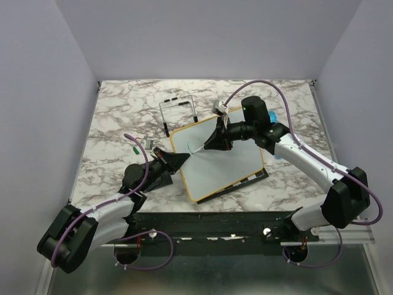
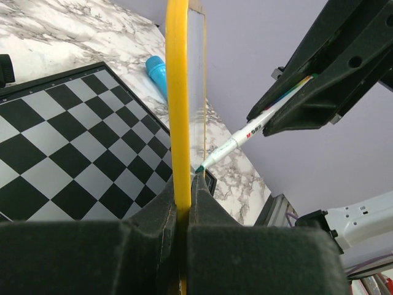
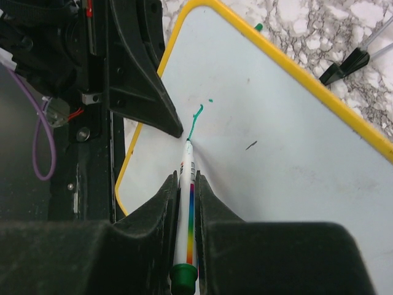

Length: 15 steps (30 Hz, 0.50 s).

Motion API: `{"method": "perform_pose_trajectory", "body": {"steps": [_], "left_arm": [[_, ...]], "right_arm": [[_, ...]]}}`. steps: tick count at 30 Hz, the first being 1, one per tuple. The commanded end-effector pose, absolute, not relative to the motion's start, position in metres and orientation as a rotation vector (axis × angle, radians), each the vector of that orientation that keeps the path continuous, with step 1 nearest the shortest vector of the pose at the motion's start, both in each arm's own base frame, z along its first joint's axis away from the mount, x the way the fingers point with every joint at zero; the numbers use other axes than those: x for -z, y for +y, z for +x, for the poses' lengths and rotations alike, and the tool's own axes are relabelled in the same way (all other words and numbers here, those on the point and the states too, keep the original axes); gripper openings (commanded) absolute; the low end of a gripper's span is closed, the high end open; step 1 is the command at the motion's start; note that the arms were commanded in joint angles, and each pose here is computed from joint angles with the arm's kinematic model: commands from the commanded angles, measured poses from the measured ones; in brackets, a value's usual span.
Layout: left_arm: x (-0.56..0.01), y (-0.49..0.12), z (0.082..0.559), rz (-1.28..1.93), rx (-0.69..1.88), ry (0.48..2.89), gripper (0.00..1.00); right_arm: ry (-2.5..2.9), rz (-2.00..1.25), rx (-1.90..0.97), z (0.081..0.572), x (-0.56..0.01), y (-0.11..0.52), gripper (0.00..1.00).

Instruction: Write a sentence on the whiteboard

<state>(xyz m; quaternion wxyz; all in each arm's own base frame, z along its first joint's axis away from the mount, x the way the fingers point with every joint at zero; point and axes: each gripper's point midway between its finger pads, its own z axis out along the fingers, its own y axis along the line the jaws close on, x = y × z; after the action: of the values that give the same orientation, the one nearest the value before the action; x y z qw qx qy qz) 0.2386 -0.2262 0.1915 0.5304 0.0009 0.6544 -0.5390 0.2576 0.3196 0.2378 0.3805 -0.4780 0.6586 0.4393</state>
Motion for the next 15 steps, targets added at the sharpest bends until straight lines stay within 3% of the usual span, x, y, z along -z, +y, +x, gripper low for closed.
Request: {"method": "perform_pose_trajectory", "body": {"steps": [1,6,15], "left_arm": [[-0.172,-0.225,0.235,0.108,1.199,1.592,0.0],[-0.172,-0.225,0.235,0.107,1.2,1.593,0.0],[-0.17,-0.226,0.235,0.109,1.201,1.598,0.0]], "right_arm": [[1.726,-1.234,-1.084,0.253,-0.22,0.309,0.01],[1.743,-1.237,-1.094,0.252,-0.214,0.308,0.01],[1.632,-1.219,-1.109,0.26,-0.264,0.316,0.01]]}}
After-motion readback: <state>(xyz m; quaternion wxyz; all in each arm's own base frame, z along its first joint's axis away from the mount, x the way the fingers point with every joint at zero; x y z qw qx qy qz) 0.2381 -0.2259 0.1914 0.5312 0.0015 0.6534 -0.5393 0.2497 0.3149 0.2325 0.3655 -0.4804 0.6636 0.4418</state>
